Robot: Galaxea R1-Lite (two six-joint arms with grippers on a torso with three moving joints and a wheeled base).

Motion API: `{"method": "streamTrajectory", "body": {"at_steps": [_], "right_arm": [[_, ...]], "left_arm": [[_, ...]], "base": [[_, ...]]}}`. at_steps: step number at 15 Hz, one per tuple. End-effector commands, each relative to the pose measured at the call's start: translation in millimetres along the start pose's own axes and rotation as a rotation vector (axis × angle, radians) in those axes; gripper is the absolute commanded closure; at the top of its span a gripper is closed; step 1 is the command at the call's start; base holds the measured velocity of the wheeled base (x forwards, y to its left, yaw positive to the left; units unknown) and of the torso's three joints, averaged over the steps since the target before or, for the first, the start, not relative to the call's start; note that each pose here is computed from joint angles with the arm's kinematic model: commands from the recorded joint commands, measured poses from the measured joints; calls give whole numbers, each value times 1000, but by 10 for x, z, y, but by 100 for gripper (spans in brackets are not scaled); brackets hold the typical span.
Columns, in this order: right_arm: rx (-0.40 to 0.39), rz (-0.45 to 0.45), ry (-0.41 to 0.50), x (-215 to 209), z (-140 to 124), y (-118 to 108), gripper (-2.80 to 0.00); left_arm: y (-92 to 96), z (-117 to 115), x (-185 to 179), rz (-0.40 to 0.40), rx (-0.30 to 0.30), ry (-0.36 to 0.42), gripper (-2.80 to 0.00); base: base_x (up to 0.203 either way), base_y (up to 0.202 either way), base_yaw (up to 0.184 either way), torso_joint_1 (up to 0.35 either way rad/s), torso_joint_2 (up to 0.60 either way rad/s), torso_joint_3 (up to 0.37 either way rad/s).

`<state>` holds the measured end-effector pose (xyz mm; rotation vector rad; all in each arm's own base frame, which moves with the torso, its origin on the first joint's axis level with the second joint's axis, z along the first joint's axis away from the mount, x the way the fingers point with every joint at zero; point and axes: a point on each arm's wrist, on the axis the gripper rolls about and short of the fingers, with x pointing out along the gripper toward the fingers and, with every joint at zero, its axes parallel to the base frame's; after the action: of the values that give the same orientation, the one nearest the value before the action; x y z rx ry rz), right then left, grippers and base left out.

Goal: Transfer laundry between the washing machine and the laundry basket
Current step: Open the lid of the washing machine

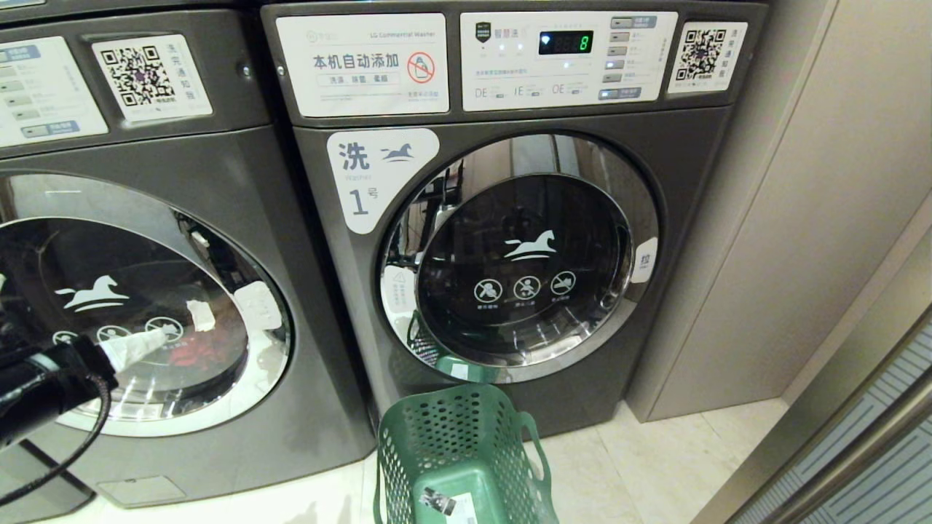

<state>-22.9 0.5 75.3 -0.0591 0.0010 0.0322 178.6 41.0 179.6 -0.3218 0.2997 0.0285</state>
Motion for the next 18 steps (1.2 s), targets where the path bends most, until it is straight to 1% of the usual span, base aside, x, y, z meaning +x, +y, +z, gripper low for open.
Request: {"method": "streamTrajectory", "body": {"at_steps": [1,3,5,7,8,9,11,13,14,16,18], "right_arm": [[-1,2,1,1,-1,0,0],[-1,1,1,1,-1,0,0],[-1,2,1,1,-1,0,0],[-1,1,1,1,-1,0,0],[-1,0,1,1,-1,0,0],[-1,2,1,1,-1,0,0],[-1,2,0,0,2,0,0],[-1,2,1,1,-1,0,0],[-1,2,1,1,-1,0,0],[-1,1,1,1,-1,0,0],[-1,2,1,1,-1,0,0]], "left_arm": [[387,-165,307,-103,-47,75,-280],[647,-199,444,-165,-20,56,-280],[850,-243,620,-218,30,25,-280],[988,-270,839,-269,105,-14,-280],[1023,-280,952,-293,147,-30,-280],[1024,-248,1079,-324,196,-56,-280],[1008,-168,1300,-364,269,-95,-280],[1047,-189,1497,-377,350,-107,-280],[1034,-210,1589,-390,397,-112,-280],[966,-268,1721,-424,437,-106,-280],[923,-295,1818,-446,446,-104,-280]], "base": [[0,0,0,0,0,0],[0,0,0,0,0,0],[0,0,0,0,0,0],[0,0,0,0,0,0],[0,0,0,0,0,0],[0,0,0,0,0,0],[0,0,0,0,0,0],[0,0,0,0,0,0],[0,0,0,0,0,0],[0,0,0,0,0,0],[0,0,0,0,0,0]]}}
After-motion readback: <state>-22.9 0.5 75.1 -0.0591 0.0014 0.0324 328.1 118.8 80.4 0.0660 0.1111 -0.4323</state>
